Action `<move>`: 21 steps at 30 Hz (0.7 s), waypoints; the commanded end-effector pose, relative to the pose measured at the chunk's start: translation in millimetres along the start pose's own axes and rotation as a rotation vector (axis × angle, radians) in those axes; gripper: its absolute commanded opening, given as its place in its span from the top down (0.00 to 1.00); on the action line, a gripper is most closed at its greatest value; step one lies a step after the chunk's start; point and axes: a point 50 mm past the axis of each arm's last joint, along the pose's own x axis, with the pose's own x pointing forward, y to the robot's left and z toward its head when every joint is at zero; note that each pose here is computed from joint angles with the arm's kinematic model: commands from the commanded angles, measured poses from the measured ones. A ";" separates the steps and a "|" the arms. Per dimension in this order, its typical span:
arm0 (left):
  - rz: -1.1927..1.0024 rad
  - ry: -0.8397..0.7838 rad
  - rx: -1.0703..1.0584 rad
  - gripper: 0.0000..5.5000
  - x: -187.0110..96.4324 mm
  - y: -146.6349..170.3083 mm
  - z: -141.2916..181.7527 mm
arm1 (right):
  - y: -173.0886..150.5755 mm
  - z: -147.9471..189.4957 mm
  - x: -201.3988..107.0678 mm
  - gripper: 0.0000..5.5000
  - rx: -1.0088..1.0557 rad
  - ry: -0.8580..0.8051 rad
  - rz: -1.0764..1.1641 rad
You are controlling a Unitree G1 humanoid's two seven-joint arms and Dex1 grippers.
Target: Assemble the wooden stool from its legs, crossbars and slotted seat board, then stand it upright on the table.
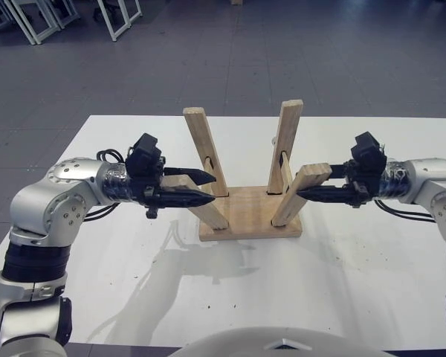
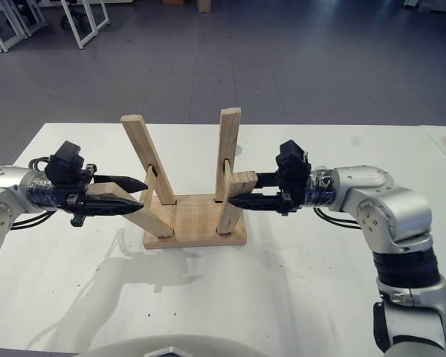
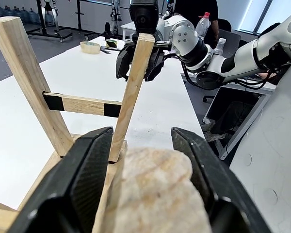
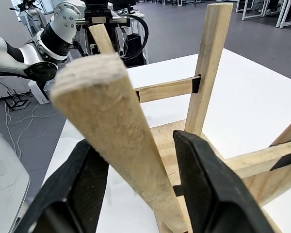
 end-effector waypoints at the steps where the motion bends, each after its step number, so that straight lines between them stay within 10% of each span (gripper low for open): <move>1: -0.002 -0.020 0.001 0.60 -2.1 2.4 5.0 | 6.7 2.2 4.0 0.72 0.024 0.005 0.062; 14: 0.214 -0.020 -0.360 0.60 -1.3 -5.3 11.6 | 35.0 9.0 0.4 0.75 0.425 0.045 0.008; 21: -0.050 -0.063 -0.631 0.60 -1.5 -21.8 14.4 | 25.4 22.3 -16.1 0.75 0.757 -0.012 0.247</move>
